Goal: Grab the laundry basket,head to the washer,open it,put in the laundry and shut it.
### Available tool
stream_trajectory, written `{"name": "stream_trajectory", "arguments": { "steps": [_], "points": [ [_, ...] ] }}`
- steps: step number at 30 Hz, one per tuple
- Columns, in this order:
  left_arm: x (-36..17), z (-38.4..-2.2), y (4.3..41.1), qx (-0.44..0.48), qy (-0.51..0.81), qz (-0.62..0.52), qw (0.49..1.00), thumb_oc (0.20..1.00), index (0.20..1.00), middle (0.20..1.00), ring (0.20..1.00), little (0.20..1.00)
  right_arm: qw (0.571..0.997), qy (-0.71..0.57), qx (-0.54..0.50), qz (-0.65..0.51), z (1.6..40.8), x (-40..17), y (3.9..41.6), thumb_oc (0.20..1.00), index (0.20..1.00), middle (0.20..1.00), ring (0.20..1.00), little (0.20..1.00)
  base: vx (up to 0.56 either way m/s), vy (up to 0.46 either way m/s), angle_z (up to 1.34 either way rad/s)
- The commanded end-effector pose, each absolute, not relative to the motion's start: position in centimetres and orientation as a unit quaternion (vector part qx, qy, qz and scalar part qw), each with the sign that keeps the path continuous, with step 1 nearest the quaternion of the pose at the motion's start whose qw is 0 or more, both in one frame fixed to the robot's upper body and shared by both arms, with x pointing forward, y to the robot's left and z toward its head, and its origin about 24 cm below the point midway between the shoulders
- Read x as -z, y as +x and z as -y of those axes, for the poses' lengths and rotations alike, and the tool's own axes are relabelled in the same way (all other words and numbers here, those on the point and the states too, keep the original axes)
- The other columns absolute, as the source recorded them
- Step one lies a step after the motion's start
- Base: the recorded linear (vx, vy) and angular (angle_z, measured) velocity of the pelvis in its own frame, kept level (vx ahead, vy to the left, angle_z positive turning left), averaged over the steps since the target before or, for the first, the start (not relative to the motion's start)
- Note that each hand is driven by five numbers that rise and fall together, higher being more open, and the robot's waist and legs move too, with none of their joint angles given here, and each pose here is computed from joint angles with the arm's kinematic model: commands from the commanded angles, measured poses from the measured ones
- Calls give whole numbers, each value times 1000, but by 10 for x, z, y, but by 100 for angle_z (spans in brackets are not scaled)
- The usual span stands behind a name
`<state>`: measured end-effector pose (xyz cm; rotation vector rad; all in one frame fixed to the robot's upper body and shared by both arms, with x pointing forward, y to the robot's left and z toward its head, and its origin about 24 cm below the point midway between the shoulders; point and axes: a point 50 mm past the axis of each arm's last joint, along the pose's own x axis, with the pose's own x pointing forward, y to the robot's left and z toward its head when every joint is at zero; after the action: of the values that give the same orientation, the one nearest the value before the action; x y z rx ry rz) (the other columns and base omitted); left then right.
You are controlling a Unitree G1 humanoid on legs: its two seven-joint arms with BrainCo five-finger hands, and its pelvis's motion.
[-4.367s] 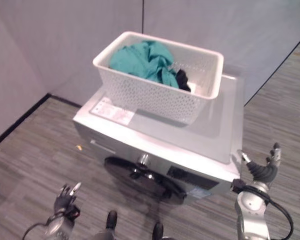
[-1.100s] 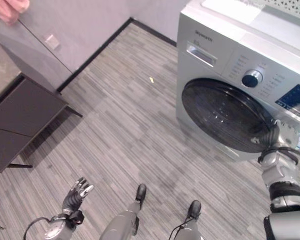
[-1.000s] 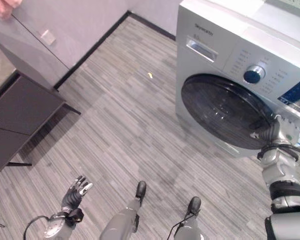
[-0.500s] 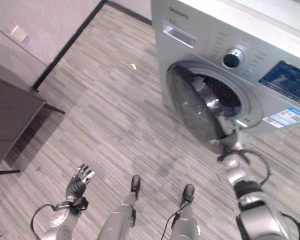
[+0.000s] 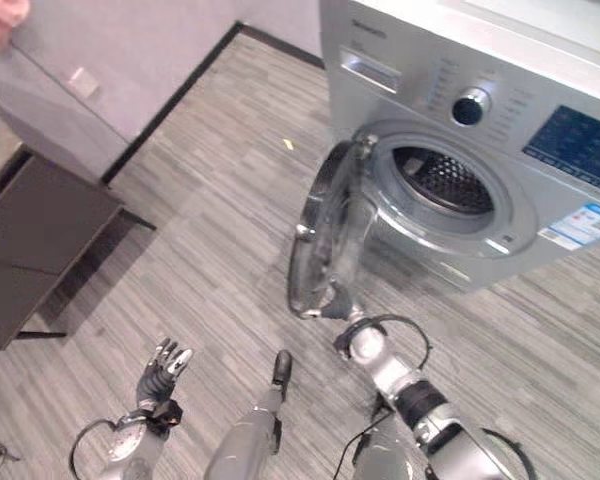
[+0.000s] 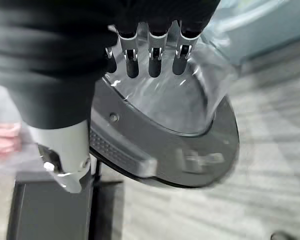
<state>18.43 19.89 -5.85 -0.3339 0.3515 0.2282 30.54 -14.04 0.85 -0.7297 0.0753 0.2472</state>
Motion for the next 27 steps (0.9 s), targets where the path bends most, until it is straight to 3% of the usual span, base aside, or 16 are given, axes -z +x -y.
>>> {"name": "stream_trajectory", "arguments": {
  "steps": [1, 5, 7, 10, 11, 13, 16, 17, 21, 24, 27],
  "points": [
    [-18, -221, 210, 76, 123, -45, 988, 1000, 1000, 1000, 1000, 1000, 943, -305, -103, -89, 147, 16, 291, 1000, 1000, 1000, 1000, 1000, 43, 62, 31],
    [-45, -221, 210, 123, 230, -5, 965, 1000, 1000, 1000, 1000, 1000, 939, -301, -94, -138, 162, 37, 271, 1000, 1000, 1000, 1000, 1000, 40, 19, 1],
    [-97, -217, 212, 133, 301, 86, 940, 1000, 1000, 1000, 1000, 1000, 920, -325, -73, -209, 184, 64, 246, 1000, 1000, 1000, 1000, 1000, 53, 11, -8],
    [-128, -188, 216, 230, 152, 140, 951, 1000, 1000, 1000, 1000, 1000, 881, -362, -77, -294, 207, 94, 208, 1000, 1000, 1000, 1000, 1000, 50, 16, -5],
    [-132, -165, 221, 328, 101, 123, 931, 1000, 1000, 1000, 1000, 1000, 861, -378, -84, -330, 213, 106, 193, 1000, 1000, 1000, 1000, 1000, 83, 28, 2],
    [-146, -141, 239, 427, 85, 104, 894, 1000, 1000, 1000, 1000, 1000, 845, -389, -96, -355, 222, 113, 179, 1000, 1000, 1000, 1000, 1000, 90, 37, -2],
    [-151, -112, 243, 498, 16, 79, 863, 1000, 1000, 1000, 1000, 1000, 827, -410, -85, -375, 236, 116, 168, 1000, 1000, 1000, 1000, 1000, 64, 16, -42],
    [-136, -77, 246, 538, -93, 36, 837, 1000, 1000, 1000, 1000, 1000, 818, -422, -75, -384, 244, 117, 163, 1000, 1000, 1000, 1000, 1000, 56, 30, -48],
    [-92, -14, 247, 564, -183, -45, 804, 1000, 1000, 1000, 1000, 1000, 815, -444, -40, -371, 261, 105, 179, 1000, 1000, 1000, 1000, 1000, 57, 60, -42],
    [-39, 13, 252, 533, -164, -137, 819, 1000, 1000, 1000, 1000, 1000, 821, -448, -19, -353, 264, 95, 194, 1000, 1000, 1000, 1000, 1000, 32, 76, -54],
    [5, 20, 258, 503, -49, -207, 838, 1000, 1000, 1000, 1000, 1000, 835, -436, -13, -336, 260, 87, 204, 1000, 1000, 1000, 1000, 1000, 13, 31, -75]
  ]
}}
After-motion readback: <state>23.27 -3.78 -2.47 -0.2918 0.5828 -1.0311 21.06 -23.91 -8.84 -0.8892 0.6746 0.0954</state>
